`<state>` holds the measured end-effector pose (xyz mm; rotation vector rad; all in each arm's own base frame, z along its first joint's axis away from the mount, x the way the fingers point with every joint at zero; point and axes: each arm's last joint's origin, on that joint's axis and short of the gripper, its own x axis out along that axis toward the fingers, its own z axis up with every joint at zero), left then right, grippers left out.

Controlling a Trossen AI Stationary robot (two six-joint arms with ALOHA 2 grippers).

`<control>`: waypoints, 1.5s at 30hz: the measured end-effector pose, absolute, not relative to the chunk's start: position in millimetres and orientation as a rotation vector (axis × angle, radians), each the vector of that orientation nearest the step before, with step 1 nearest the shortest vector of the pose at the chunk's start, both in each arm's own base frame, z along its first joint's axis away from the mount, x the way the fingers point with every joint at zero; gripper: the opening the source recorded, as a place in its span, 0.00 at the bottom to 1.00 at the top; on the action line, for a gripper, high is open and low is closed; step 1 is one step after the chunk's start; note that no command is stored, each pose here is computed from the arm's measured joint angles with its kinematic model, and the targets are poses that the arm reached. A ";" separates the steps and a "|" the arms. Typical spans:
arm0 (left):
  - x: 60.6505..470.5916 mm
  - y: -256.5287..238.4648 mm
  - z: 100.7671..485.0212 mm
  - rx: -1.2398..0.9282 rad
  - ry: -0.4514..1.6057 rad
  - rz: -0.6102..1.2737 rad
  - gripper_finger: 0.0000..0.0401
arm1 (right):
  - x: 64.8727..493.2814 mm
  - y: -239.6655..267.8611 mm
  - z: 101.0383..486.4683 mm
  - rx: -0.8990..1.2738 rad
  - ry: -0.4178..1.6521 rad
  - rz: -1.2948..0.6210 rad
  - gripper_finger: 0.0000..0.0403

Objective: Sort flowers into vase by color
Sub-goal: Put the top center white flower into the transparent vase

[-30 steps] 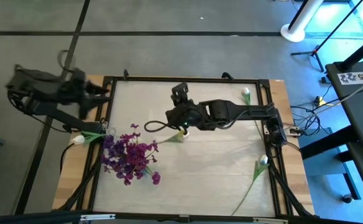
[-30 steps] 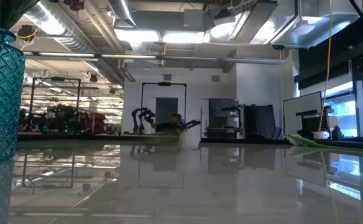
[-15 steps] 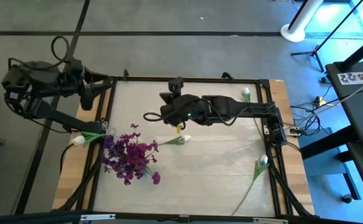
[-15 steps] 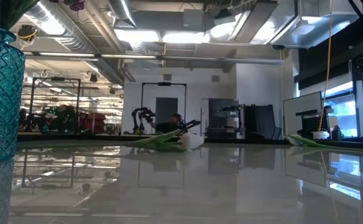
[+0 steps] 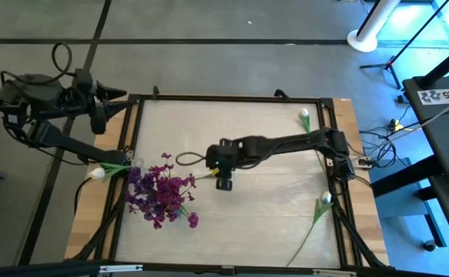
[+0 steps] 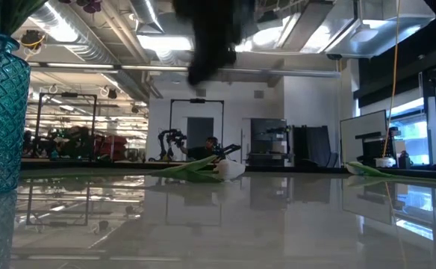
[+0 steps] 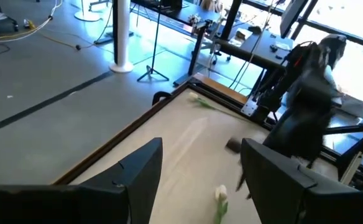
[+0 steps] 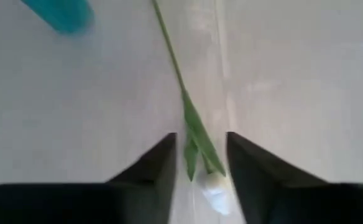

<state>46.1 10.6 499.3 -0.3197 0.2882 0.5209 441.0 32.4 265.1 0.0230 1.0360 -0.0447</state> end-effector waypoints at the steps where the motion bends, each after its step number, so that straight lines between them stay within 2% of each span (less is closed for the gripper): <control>1: 46.1 10.5 499.3 -0.330 0.287 0.519 0.53 | 441.3 31.5 250.7 0.020 1.039 -0.036 0.41; 5: 44.7 9.2 495.3 -0.386 0.330 0.485 0.53 | 441.3 23.7 208.3 0.015 0.988 -0.003 0.58; 7: 43.1 8.9 489.4 -0.401 0.390 0.491 0.53 | 438.0 20.6 191.5 0.015 0.983 -0.005 0.61; 10: 38.7 9.3 479.2 -0.448 0.457 0.531 0.53 | 436.4 15.2 177.8 0.031 0.946 0.001 0.60; 20: 32.9 9.0 446.8 -0.601 0.392 0.519 0.50 | 441.1 16.1 125.6 -0.004 0.987 0.032 0.42; 24: 40.7 7.3 438.9 -0.616 0.382 0.476 0.48 | 441.1 21.8 117.7 -0.133 1.005 0.073 0.28; 27: 47.3 7.1 437.5 -0.608 0.378 0.491 0.49 | 442.7 23.5 119.3 -0.244 0.997 0.102 0.13; 29: 51.0 6.8 437.7 -0.599 0.382 0.494 0.51 | 446.3 23.4 124.7 -0.260 0.998 0.114 0.04; 31: 54.6 6.2 437.4 -0.597 0.395 0.487 0.53 | 451.7 20.9 132.6 -0.308 1.006 0.076 0.04; 34: 62.0 5.0 436.8 -0.594 0.420 0.476 0.54 | 459.6 10.0 152.4 -0.491 1.062 -0.044 0.05; 37: 69.6 3.9 436.9 -0.596 0.431 0.467 0.54 | 468.9 1.4 205.5 -0.718 1.079 -0.132 0.02; 41: 76.6 3.4 435.8 -0.563 0.455 0.473 0.54 | 468.9 -4.2 279.7 -1.016 1.146 -0.185 0.03; 45: 87.5 2.9 432.9 -0.493 0.492 0.487 0.55 | 465.9 -8.6 353.6 -1.263 1.065 -0.243 0.01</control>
